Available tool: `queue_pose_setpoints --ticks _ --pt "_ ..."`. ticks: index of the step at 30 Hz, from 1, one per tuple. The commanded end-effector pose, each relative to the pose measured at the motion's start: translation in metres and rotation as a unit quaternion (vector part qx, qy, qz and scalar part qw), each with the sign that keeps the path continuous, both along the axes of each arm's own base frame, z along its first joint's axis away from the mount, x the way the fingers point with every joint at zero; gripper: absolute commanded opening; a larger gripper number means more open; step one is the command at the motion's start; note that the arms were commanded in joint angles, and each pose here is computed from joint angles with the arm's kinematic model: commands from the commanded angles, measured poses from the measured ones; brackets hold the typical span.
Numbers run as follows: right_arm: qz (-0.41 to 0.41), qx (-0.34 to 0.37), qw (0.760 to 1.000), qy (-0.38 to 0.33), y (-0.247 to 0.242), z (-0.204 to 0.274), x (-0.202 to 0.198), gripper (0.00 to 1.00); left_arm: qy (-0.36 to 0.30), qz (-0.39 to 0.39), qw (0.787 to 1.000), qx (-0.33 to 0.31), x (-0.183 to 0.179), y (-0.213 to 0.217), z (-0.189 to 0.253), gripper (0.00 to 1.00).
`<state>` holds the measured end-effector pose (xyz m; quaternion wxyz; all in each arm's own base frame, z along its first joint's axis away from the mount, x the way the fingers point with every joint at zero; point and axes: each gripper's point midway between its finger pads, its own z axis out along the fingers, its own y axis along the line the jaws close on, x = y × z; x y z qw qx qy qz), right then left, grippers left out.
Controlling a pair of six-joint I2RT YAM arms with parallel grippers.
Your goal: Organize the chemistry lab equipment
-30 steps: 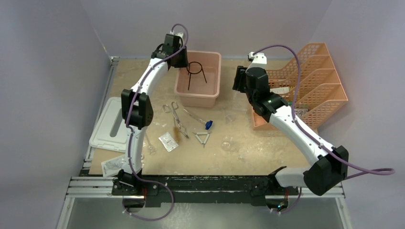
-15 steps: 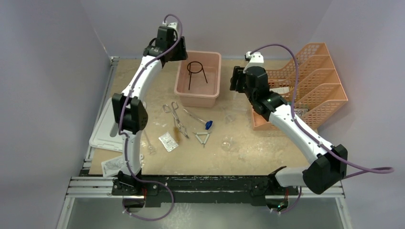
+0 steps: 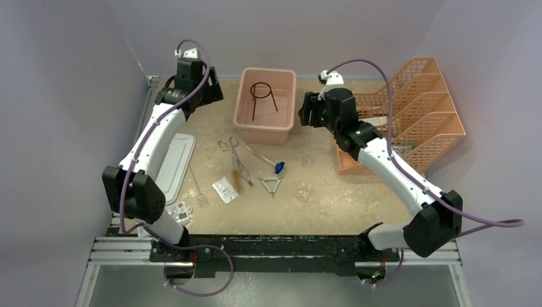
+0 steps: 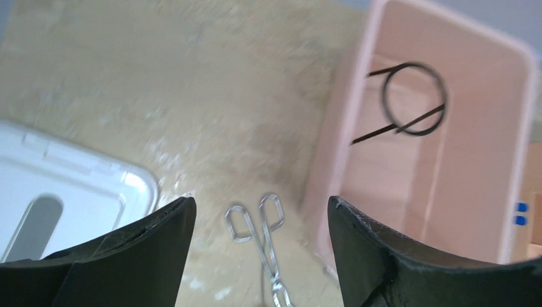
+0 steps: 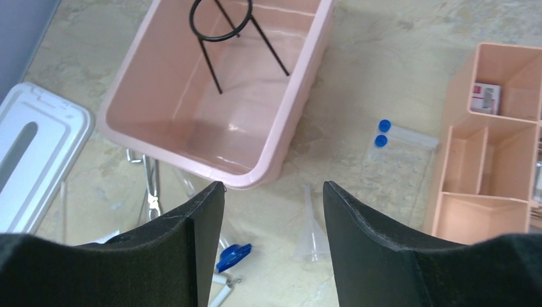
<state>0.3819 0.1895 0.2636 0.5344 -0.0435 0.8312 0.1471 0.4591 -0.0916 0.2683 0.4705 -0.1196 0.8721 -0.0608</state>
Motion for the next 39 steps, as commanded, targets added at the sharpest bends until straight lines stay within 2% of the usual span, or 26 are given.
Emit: queue_pose_setpoints --ticks 1,4,8,15,23,30,39 --pt "0.032 0.041 0.998 -0.017 0.016 0.020 -0.001 0.60 0.031 0.083 0.996 -0.019 -0.027 0.040 -0.030 0.76" --pt "0.028 0.057 0.998 -0.007 0.019 0.015 -0.002 0.60 0.071 0.092 0.992 -0.042 -0.043 0.048 -0.069 0.75" --pt "0.042 0.072 0.996 0.014 0.029 0.002 -0.009 0.59 0.117 0.086 0.987 -0.062 -0.053 0.042 -0.107 0.65" --pt "0.054 0.081 0.994 0.039 0.041 -0.022 -0.026 0.58 0.133 0.080 0.978 -0.140 -0.042 0.016 -0.151 0.52" --pt "0.069 0.078 0.994 0.036 0.046 -0.032 -0.039 0.58 0.122 0.088 0.974 -0.166 -0.038 0.011 -0.188 0.52" --pt "0.137 -0.012 0.990 0.036 0.100 -0.054 -0.062 0.58 0.118 0.090 0.973 -0.178 -0.041 0.009 -0.199 0.48" --pt "0.240 -0.115 0.960 0.087 0.181 -0.107 -0.111 0.55 0.103 0.123 0.978 -0.131 -0.059 0.034 -0.178 0.45"
